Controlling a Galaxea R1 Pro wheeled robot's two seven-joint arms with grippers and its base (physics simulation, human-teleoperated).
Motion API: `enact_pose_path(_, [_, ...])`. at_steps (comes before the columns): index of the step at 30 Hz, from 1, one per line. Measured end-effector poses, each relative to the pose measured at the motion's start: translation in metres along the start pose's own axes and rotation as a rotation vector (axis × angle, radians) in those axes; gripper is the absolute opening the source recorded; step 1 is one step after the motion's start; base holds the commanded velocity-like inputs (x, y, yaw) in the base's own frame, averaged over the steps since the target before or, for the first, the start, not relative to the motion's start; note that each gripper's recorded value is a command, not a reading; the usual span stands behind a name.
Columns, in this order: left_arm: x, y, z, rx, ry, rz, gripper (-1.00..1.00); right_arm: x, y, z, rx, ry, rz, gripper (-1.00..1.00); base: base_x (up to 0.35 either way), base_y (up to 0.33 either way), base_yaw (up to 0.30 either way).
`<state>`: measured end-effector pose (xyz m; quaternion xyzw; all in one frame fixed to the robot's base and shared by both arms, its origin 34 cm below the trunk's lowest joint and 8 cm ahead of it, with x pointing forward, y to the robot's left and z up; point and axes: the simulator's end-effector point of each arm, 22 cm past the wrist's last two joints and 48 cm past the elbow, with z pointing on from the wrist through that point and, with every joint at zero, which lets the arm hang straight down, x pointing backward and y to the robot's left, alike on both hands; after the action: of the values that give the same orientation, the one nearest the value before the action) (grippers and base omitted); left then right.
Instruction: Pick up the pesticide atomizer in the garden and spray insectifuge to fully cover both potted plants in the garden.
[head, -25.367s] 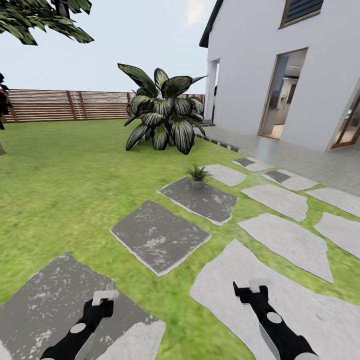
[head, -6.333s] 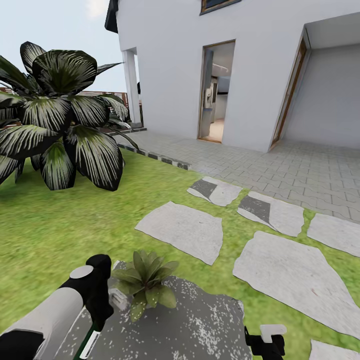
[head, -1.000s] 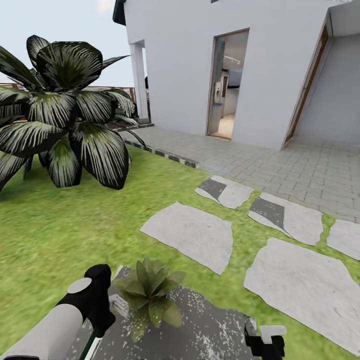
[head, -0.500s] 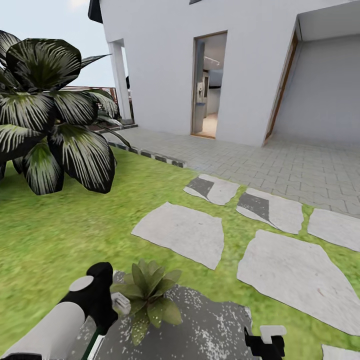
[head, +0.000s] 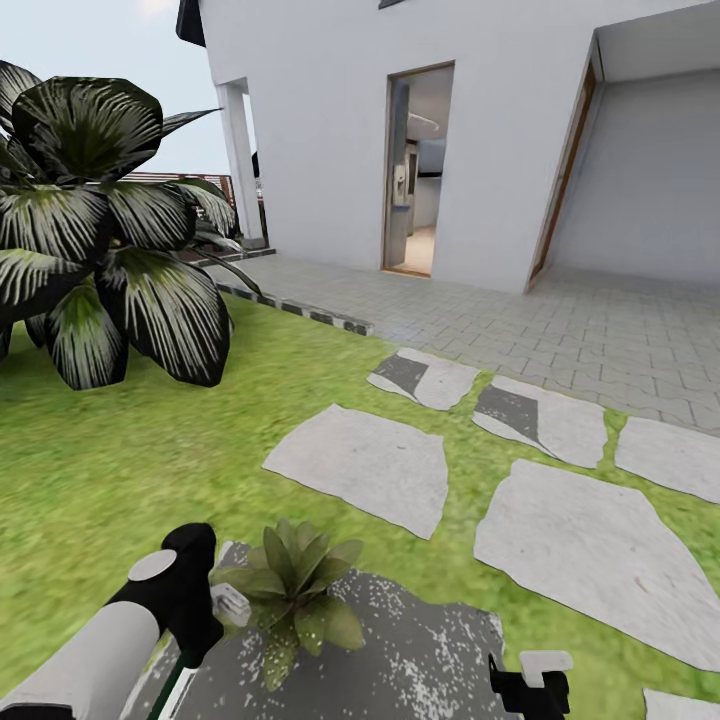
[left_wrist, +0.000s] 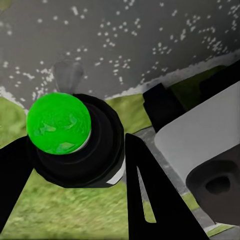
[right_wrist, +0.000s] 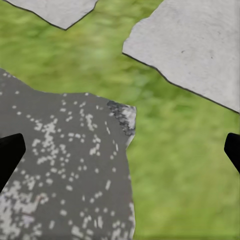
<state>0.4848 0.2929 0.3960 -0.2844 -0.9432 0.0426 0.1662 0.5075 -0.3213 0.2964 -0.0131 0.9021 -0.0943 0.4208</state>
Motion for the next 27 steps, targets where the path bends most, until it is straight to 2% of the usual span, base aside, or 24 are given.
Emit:
enact_pose_path(6, [-0.007,-0.006,-0.003,0.006,-0.011,0.009,-1.00,0.000,0.000,0.000,0.000,0.000,0.000,1.00,0.030,0.011,0.000])
enact_pose_path(11, [-0.014,0.000,-0.013,-0.009,-0.026,0.008,-1.00,0.000,0.000,0.000,0.000,0.000,0.000,1.00,0.117,0.061,0.000])
enact_pose_path(21, [0.003,0.014,-0.007,-0.018,0.002,-0.014,-1.00,0.000,0.000,0.000,0.000,0.000,0.000,1.00,0.005,0.002,0.000])
enact_pose_path(27, [0.001,0.008,-0.005,-0.008,0.002,-0.007,-1.00,0.000,0.000,0.000,0.000,0.000,0.000,1.00,0.008,0.005,0.000])
